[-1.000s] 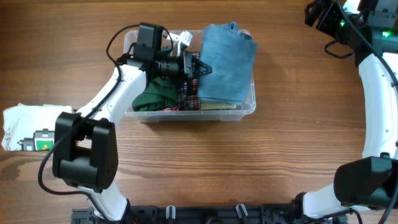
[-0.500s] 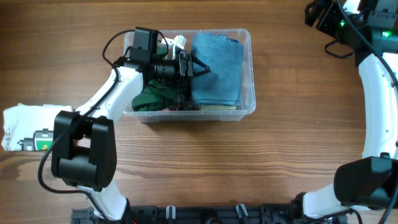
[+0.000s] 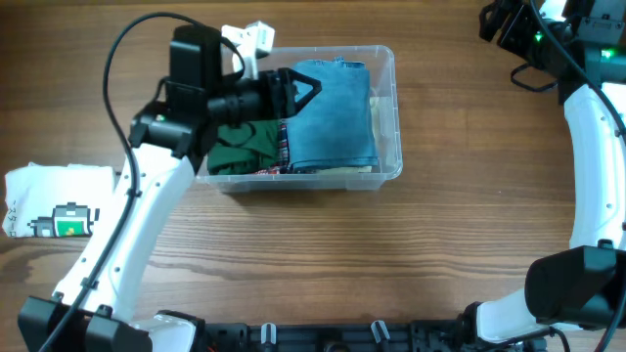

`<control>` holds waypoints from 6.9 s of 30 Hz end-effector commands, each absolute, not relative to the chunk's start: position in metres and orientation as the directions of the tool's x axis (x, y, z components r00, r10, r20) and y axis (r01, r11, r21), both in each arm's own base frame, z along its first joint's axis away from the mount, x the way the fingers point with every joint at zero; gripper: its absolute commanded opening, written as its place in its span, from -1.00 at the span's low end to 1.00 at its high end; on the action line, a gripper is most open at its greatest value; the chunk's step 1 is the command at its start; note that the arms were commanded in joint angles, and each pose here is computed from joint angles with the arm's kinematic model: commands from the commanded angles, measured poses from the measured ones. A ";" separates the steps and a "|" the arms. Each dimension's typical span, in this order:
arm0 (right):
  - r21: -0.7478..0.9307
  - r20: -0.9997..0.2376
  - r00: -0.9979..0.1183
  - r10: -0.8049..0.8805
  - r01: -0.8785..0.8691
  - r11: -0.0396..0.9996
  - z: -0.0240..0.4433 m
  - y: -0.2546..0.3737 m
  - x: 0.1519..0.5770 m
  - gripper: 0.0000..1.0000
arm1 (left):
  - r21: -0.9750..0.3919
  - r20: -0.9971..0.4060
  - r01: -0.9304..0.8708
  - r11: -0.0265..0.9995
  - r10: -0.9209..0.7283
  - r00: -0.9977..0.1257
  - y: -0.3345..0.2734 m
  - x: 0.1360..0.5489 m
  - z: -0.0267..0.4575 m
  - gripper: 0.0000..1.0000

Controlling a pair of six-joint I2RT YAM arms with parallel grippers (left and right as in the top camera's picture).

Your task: Pack container

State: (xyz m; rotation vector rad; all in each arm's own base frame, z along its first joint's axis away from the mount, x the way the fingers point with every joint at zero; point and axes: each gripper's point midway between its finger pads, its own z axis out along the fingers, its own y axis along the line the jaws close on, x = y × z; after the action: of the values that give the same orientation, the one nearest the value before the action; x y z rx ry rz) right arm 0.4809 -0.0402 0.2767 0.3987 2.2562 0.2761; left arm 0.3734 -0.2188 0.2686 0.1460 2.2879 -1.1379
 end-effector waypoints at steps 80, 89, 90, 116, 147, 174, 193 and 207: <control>0.323 -0.678 -0.630 0.378 0.207 0.924 0.269 -0.041 0.482 0.99 | -0.662 -0.496 -0.583 0.470 -0.859 -0.130 0.050 0.182 0.249 0.97; 0.323 -0.679 -0.630 0.378 0.207 0.924 0.269 -0.041 0.482 0.99 | -0.779 -0.503 -0.398 0.484 -0.862 -0.064 0.058 0.239 0.257 1.00; 0.323 -0.679 -0.630 0.378 0.206 0.924 0.269 -0.041 0.482 0.99 | -0.792 -0.461 -0.425 0.439 -0.886 -0.056 0.063 0.242 0.243 0.99; 0.322 -0.679 -0.630 0.378 0.206 0.924 0.269 -0.041 0.482 0.99 | -0.634 -0.304 -0.773 0.008 -0.922 0.240 0.187 0.163 0.087 0.99; 0.323 -0.679 -0.630 0.378 0.207 0.924 0.269 -0.041 0.482 1.00 | -0.784 -0.112 -0.621 -0.008 -0.982 0.154 0.234 0.192 0.017 1.00; 0.323 -0.679 -0.630 0.378 0.207 0.924 0.269 -0.041 0.482 0.99 | -0.776 -0.138 -0.626 0.079 -0.989 0.046 0.225 0.230 -0.019 0.99; 0.323 -0.679 -0.630 0.378 0.207 0.924 0.269 -0.041 0.482 0.99 | -0.695 0.060 -0.711 -0.104 -0.994 0.086 0.192 0.220 -0.044 0.99; 0.322 -0.679 -0.630 0.378 0.206 0.924 0.269 -0.041 0.482 1.00 | -0.565 0.166 -0.820 -0.095 -0.986 0.001 0.126 0.243 -0.062 0.99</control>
State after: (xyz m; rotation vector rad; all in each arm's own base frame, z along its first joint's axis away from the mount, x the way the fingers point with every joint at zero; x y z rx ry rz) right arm 0.4809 -0.0402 0.2766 0.3990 2.2565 0.2757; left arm 0.2984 0.1772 0.0203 -1.5833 1.7305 -0.8595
